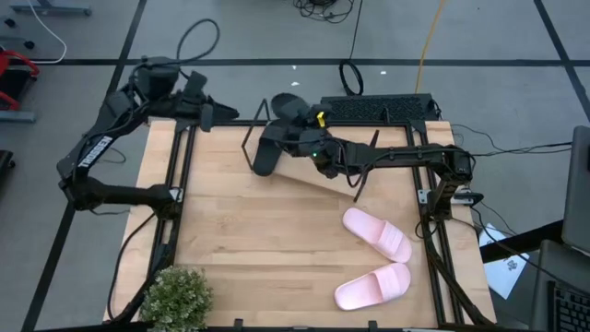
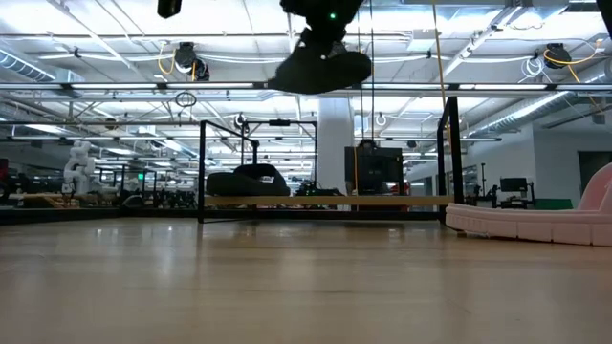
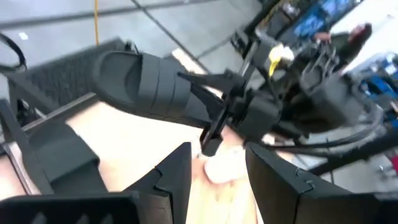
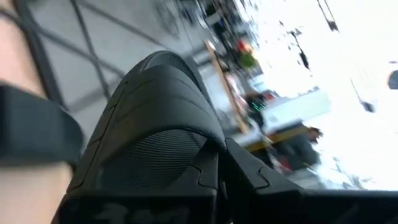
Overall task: Pick and place slides into the shelf
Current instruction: Put the black slipper on the shelf
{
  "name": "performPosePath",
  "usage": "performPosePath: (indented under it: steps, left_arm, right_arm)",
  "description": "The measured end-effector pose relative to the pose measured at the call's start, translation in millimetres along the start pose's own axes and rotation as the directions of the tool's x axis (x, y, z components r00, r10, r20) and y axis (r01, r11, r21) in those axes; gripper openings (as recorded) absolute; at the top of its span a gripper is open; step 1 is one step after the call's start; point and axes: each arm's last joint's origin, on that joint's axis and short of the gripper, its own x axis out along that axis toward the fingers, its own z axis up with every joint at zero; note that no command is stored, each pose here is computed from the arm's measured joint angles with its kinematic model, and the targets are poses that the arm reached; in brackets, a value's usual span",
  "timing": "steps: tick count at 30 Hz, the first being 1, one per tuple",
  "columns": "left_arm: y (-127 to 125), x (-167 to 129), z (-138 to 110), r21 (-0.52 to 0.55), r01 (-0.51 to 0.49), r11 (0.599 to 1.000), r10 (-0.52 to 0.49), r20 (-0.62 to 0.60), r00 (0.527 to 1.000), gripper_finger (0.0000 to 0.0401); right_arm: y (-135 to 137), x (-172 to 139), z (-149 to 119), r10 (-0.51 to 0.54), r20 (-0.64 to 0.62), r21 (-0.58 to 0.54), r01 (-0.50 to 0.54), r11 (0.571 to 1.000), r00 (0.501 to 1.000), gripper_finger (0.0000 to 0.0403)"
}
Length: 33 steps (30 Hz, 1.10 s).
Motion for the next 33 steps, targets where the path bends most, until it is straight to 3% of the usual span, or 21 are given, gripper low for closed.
performPosePath:
  steps: [6, 11, 14, 16, 20, 33]
  left_arm:
    - [-7, -12, 1, 0.060, 0.012, 0.998, -0.016, 0.066, 0.998, 0.0147]
    - [-7, -12, 1, 0.090, 0.008, 0.996, -0.014, 0.063, 0.998, 0.0147]
    - [-7, -12, 0, 0.090, 0.008, 0.996, -0.014, 0.062, 0.998, 0.0147]
    - [-7, -12, 0, 0.104, 0.007, 0.995, -0.014, 0.062, 0.998, 0.0147]
    - [-7, -12, 0, 0.113, 0.007, 0.994, -0.014, 0.063, 0.998, 0.0147]
    - [-10, -10, -1, 0.140, 0.028, 0.990, -0.035, 0.047, 0.998, 0.0147]
  right_arm:
    - [-15, -9, 10, -0.107, -0.076, -0.064, 0.102, 0.993, 0.991, 0.0000]
    - [-52, -26, 35, -0.164, -0.042, 0.113, 0.168, 0.979, 0.986, 0.0000]
    - [-71, -33, 46, -0.245, -0.139, 0.195, 0.269, 0.943, 0.960, 0.0000]
    - [-78, -35, 49, -0.291, -0.240, 0.178, 0.336, 0.925, 0.926, 0.0000]
    - [-73, -44, 54, -0.293, -0.253, 0.237, 0.352, 0.905, 0.922, 0.0000]
    - [-29, -58, 74, -0.270, -0.214, 0.519, 0.343, 0.783, 0.939, 0.0000]
